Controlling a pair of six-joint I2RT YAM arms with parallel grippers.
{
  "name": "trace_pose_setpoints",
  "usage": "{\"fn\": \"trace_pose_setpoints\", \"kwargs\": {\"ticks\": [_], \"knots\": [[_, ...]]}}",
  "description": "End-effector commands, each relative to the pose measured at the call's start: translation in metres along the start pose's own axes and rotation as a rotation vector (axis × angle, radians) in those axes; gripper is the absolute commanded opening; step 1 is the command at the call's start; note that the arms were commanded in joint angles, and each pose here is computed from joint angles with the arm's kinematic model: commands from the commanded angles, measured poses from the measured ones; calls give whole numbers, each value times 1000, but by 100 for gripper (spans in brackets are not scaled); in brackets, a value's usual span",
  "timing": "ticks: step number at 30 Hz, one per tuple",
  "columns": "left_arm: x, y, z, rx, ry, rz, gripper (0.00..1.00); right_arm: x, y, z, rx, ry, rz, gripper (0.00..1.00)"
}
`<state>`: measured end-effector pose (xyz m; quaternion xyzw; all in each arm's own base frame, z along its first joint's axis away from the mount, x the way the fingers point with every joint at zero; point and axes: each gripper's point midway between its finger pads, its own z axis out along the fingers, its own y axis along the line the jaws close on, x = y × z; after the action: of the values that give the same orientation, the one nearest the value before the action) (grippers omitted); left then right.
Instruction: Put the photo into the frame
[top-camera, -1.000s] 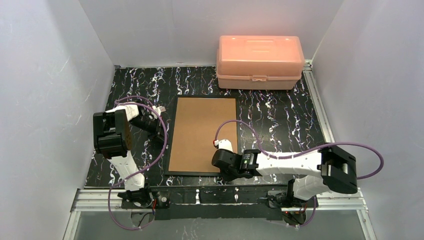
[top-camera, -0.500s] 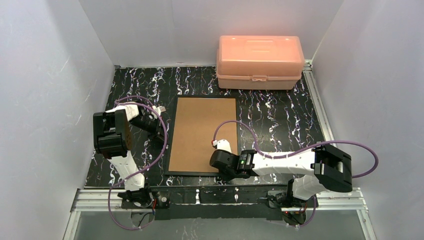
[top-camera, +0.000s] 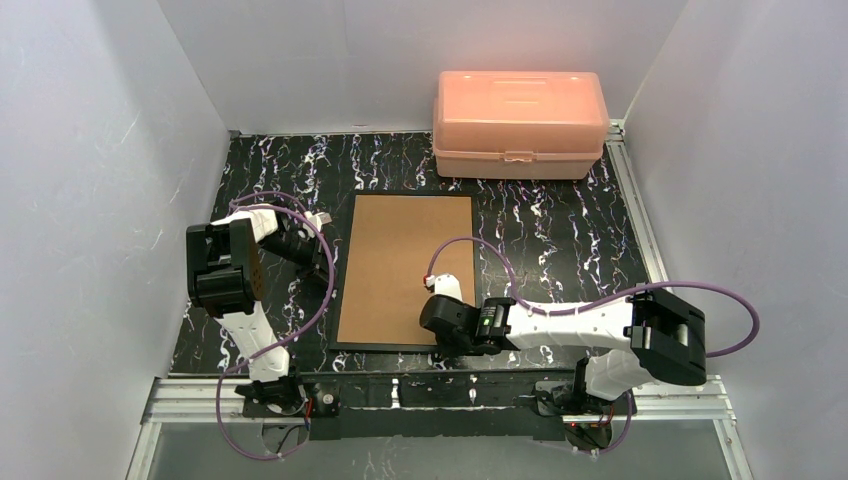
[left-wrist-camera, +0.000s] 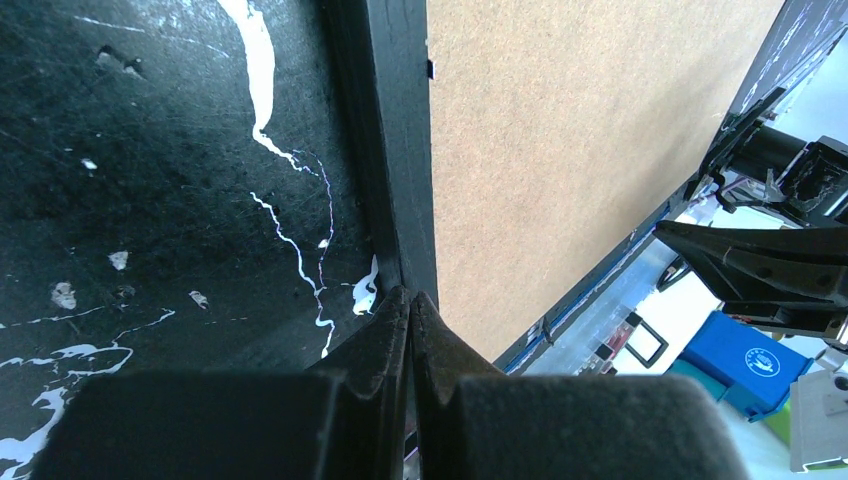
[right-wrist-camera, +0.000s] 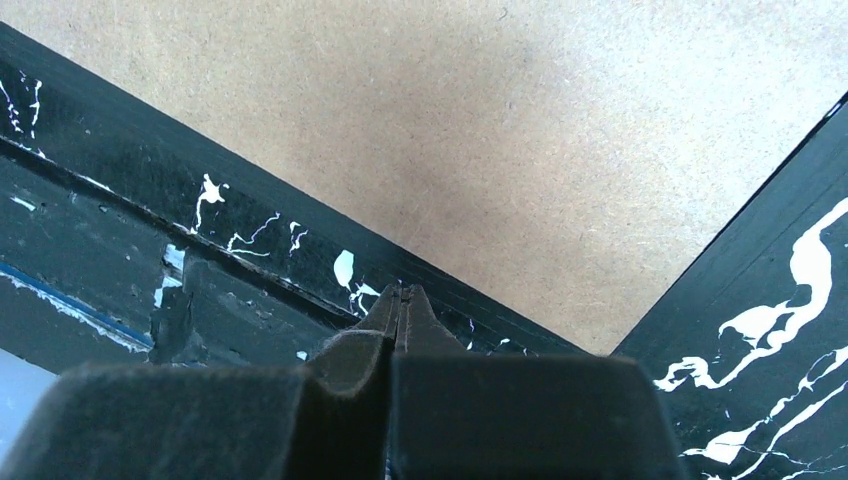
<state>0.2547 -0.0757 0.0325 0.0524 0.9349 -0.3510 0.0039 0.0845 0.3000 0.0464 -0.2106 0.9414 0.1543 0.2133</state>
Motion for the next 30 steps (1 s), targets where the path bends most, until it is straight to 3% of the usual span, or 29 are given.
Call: {"fn": "trace_pose_setpoints", "kwargs": {"ticks": [1,30], "knots": [[-5,-10,-10,-2,-28,47,0,-15,4,-2,-18,-49,18,1],[-6,-8,-12,-12,-28,55,0,-8,-1,5,-9,-30,11,1]]}}
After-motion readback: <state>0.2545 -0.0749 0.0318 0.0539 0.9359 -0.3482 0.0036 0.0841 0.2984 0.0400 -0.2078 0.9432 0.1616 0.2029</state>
